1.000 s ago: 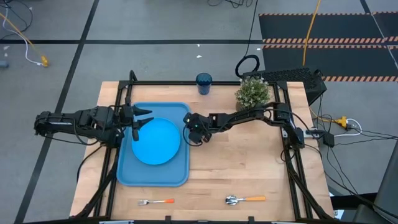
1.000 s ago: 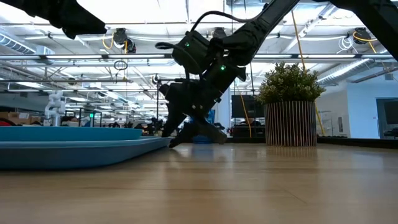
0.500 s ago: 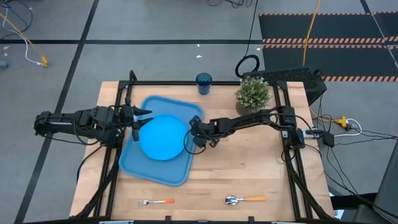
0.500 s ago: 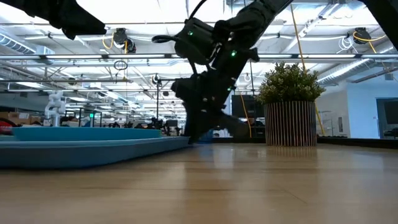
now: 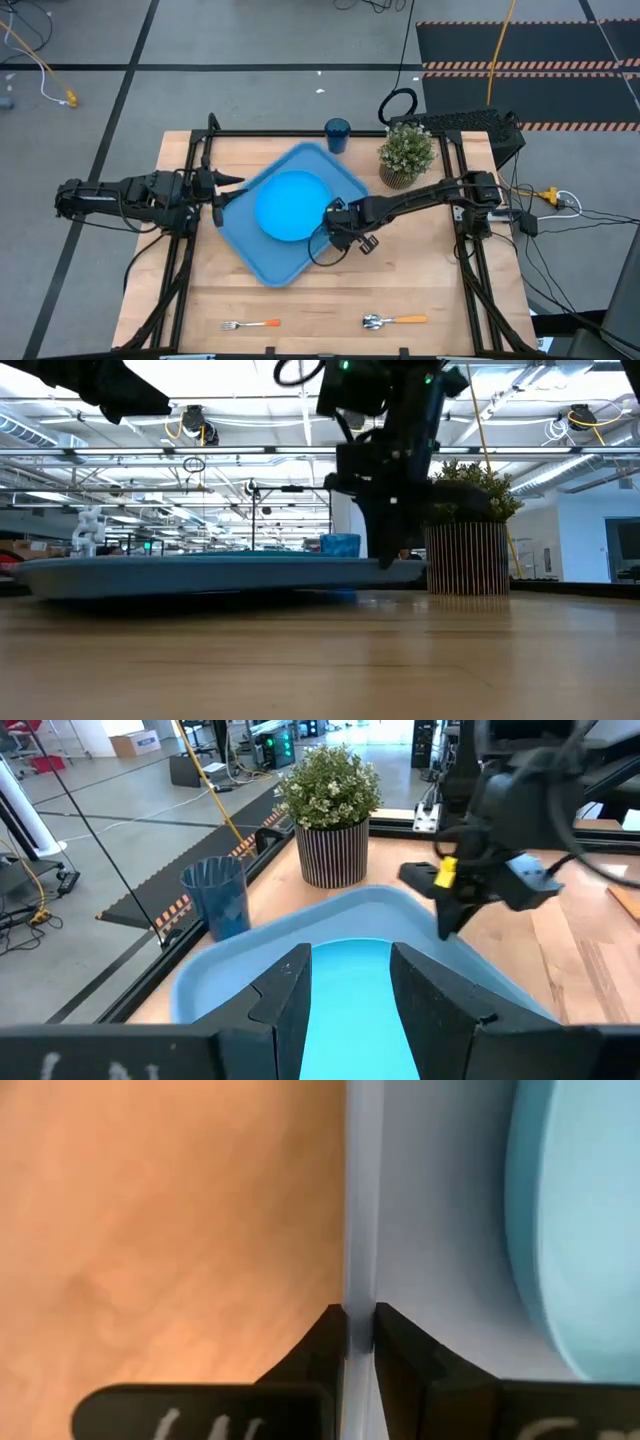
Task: Pick and place plate/cup/fork/spoon on tray
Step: Move the blue tray to the center of the table
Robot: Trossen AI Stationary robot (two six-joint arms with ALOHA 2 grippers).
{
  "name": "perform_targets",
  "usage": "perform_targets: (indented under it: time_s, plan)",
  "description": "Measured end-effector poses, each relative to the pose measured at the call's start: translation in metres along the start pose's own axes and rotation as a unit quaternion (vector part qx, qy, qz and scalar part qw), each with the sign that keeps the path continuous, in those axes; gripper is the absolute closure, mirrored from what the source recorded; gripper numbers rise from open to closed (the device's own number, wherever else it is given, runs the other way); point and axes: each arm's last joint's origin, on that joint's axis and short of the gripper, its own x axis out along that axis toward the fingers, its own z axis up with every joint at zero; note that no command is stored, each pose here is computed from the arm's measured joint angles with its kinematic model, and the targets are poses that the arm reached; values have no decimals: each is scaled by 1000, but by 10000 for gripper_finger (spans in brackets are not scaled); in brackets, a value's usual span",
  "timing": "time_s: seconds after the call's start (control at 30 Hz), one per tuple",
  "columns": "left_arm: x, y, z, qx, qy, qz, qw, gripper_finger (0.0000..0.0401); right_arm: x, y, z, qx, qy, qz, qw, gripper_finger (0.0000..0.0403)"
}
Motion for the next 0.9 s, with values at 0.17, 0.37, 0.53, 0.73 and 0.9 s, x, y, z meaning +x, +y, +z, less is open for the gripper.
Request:
perform_targets:
  time_s: [0.17, 0.37, 0.53, 0.73, 0.9]
  plan:
    - [0, 0, 3, 2, -17, 0, 1000, 258, -2, 7, 14, -13, -30, -17, 999, 379]
    - [0, 0, 4, 2, -18, -1, 1000, 258, -5, 17, 24, 27, -55, -9, 998, 379]
    - [0, 0, 1, -7, -5, -5, 1000, 258, -9, 35, 32, 106, -48, 9, 993, 379]
    - [0, 0, -1, -29, 7, -6, 1000, 258, -13, 54, 40, 211, -35, 24, 977, 379]
    - [0, -2, -3, -40, 15, -30, 999, 258, -14, 70, 49, 260, -38, 33, 964, 379]
